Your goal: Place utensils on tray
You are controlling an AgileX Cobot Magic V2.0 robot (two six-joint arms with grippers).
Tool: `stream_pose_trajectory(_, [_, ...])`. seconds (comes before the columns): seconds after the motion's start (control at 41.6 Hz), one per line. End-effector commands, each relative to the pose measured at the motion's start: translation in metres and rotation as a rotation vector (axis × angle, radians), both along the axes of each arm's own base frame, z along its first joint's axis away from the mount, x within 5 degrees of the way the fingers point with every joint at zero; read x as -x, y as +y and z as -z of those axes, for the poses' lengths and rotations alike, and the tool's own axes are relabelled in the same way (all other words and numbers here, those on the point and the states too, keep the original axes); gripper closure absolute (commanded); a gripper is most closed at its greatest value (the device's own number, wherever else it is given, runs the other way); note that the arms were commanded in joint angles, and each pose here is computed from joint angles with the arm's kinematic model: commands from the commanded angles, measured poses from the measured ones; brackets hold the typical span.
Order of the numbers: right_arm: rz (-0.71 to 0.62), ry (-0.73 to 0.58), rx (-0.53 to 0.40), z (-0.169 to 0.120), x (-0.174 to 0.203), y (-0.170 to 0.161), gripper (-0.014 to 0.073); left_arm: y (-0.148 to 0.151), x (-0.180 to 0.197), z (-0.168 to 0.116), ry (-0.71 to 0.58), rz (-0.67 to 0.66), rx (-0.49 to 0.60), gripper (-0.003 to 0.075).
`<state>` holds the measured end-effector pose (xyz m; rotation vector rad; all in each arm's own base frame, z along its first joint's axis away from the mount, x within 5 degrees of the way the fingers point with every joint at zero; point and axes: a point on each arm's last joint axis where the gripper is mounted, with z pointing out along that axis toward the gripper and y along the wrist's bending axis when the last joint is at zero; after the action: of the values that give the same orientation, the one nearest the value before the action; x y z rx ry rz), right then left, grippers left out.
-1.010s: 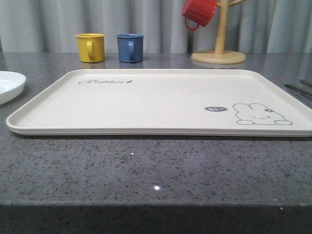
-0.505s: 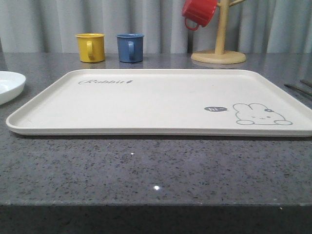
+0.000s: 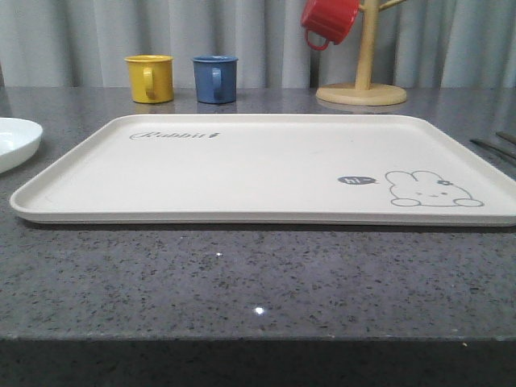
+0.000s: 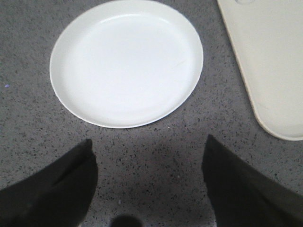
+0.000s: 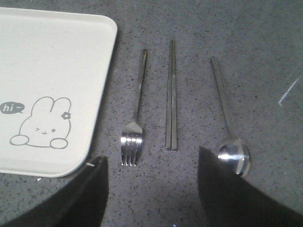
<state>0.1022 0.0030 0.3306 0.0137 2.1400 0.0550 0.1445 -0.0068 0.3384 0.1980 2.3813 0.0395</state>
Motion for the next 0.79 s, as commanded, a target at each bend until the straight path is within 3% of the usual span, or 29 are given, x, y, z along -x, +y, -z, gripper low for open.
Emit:
stream_pose_trajectory(0.0, [0.008, -0.082, 0.002, -0.014, -0.004, -0.001, 0.0148, -0.001, -0.019, -0.004, -0.011, -0.009, 0.007, 0.0259])
stream_pose_trajectory(0.168, [0.008, -0.082, 0.002, -0.014, -0.004, -0.001, 0.0148, 0.009, -0.044, 0.01, 0.04, -0.075, 0.027, 0.0259])
stream_pose_trajectory(0.433, [0.008, -0.082, 0.002, -0.014, -0.004, -0.001, 0.0148, 0.054, -0.074, 0.021, 0.094, -0.262, 0.136, 0.0259])
stream_pose_trajectory(0.769, [0.008, -0.082, 0.002, -0.014, -0.004, -0.001, 0.0148, 0.095, -0.118, 0.033, 0.157, -0.329, 0.254, 0.0259])
